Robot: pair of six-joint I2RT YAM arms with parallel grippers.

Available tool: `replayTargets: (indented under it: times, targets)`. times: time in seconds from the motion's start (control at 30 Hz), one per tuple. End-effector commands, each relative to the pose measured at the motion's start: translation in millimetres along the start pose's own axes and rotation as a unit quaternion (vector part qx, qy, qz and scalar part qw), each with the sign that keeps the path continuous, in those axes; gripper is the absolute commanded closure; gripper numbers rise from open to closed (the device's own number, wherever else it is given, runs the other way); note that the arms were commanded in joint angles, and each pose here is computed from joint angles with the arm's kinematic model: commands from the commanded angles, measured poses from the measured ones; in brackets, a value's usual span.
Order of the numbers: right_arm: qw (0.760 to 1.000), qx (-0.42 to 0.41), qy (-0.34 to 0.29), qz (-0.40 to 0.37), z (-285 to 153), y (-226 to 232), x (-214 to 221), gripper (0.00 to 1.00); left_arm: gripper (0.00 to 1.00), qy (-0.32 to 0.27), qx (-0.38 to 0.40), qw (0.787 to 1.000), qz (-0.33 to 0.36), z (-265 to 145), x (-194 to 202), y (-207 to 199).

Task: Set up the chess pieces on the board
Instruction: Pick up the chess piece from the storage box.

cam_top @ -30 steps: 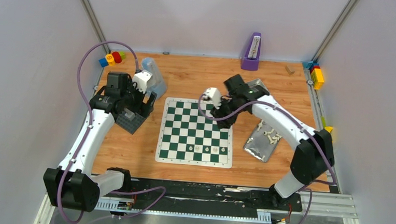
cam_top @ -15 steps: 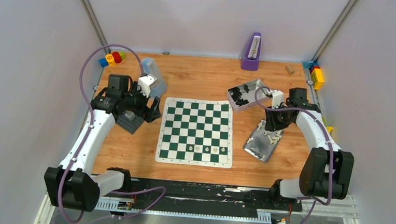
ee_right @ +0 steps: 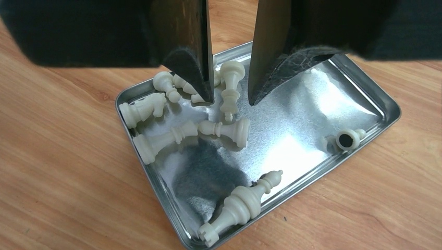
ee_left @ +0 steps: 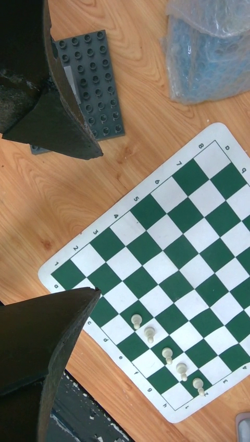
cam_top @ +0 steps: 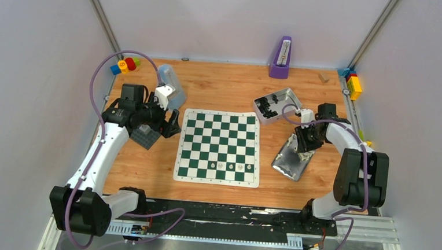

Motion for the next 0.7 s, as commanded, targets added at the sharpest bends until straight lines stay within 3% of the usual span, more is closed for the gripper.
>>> replayTargets:
  times: [0.0, 0.4, 0.67]
  targets:
    - [1.0, 0.019, 0.007, -0.017, 4.4, -5.8, 2.5, 0.68, 0.0, -0.005, 0.009, 1.0, 0.013, -1.2, -0.5, -0.1]
    - [0.999, -0.008, 0.026, -0.019, 19.0, 1.1, 13.2, 0.7, 0.0, -0.004, 0.008, 1.0, 0.011, -0.9, -1.1, 0.6]
    - [0.999, -0.014, 0.03, -0.023, 21.7, 5.7, 14.9, 0.81, 0.0, -0.002, 0.006, 1.0, 0.012, -0.7, -0.9, 1.0]
Point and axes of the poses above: each gripper's point midway between its finger pads, its own z axis out along the fingers, its own y axis along the line the jaws close on, x = y × z, the point moved 8 cm from there along -z, back along the fingers, and after that the axes turned 15 degrees about -z, right-handed, at the moved point
